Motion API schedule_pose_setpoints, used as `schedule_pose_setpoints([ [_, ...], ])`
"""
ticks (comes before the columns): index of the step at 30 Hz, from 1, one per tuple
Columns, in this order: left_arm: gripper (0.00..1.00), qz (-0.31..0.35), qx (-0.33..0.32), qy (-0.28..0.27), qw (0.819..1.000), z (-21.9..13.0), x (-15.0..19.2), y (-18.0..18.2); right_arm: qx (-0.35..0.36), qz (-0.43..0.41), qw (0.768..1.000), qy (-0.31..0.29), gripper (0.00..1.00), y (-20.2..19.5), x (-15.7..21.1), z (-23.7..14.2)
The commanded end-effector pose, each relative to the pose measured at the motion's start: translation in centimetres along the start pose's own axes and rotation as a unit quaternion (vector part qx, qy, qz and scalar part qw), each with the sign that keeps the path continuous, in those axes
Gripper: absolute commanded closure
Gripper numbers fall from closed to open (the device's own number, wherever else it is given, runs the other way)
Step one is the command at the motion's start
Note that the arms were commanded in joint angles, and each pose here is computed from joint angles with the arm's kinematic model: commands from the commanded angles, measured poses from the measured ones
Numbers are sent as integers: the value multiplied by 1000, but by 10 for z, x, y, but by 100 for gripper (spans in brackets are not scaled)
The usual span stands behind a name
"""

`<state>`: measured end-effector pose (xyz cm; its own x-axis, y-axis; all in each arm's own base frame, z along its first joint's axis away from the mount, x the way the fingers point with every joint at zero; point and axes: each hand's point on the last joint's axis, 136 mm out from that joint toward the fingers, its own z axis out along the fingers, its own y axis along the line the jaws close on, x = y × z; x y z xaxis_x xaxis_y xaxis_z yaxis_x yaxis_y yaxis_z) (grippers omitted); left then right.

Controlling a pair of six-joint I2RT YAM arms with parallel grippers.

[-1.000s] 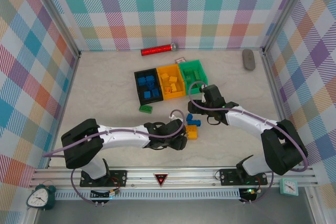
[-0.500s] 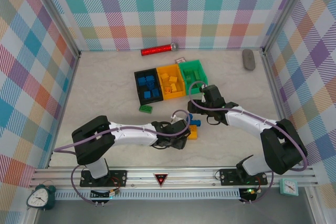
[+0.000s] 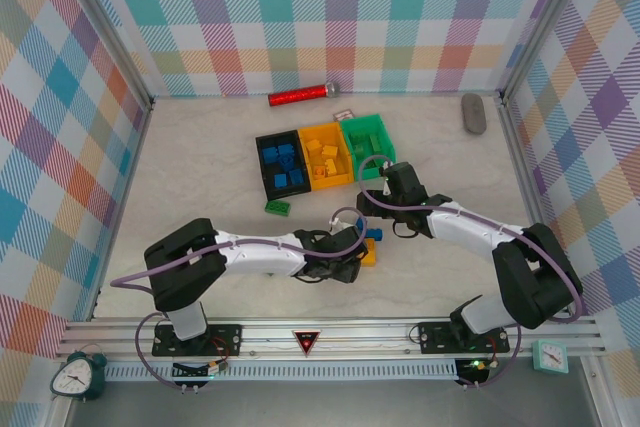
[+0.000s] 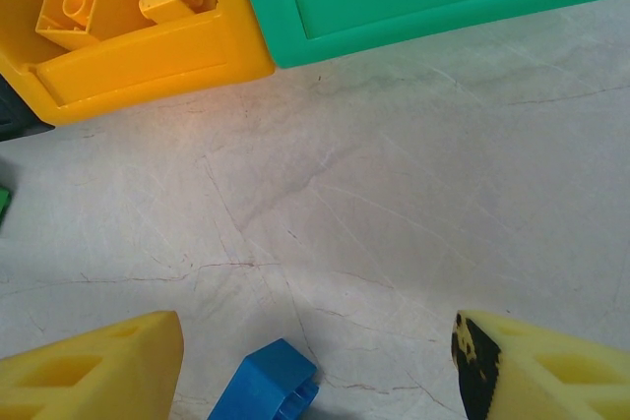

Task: Sort the legos into containers by color
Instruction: Pick up the lego from the middle-left of the table.

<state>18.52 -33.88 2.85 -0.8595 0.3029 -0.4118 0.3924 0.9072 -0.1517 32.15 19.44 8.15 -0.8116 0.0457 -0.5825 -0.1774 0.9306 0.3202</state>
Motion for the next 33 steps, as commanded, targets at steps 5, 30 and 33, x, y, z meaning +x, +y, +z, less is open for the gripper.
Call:
schedule_pose_setpoints([
  [5,41,-16,-61,15,998,8,-1,9,-4,4,1000,-8,27,-1,-3,-2],
  [30,68,-26,-79,-26,996,-8,-13,17,4,2,1000,-4,27,-4,-1,1],
  [33,73,-28,-81,-42,995,-18,-19,20,3,1,1000,-1,27,-3,-1,2],
])
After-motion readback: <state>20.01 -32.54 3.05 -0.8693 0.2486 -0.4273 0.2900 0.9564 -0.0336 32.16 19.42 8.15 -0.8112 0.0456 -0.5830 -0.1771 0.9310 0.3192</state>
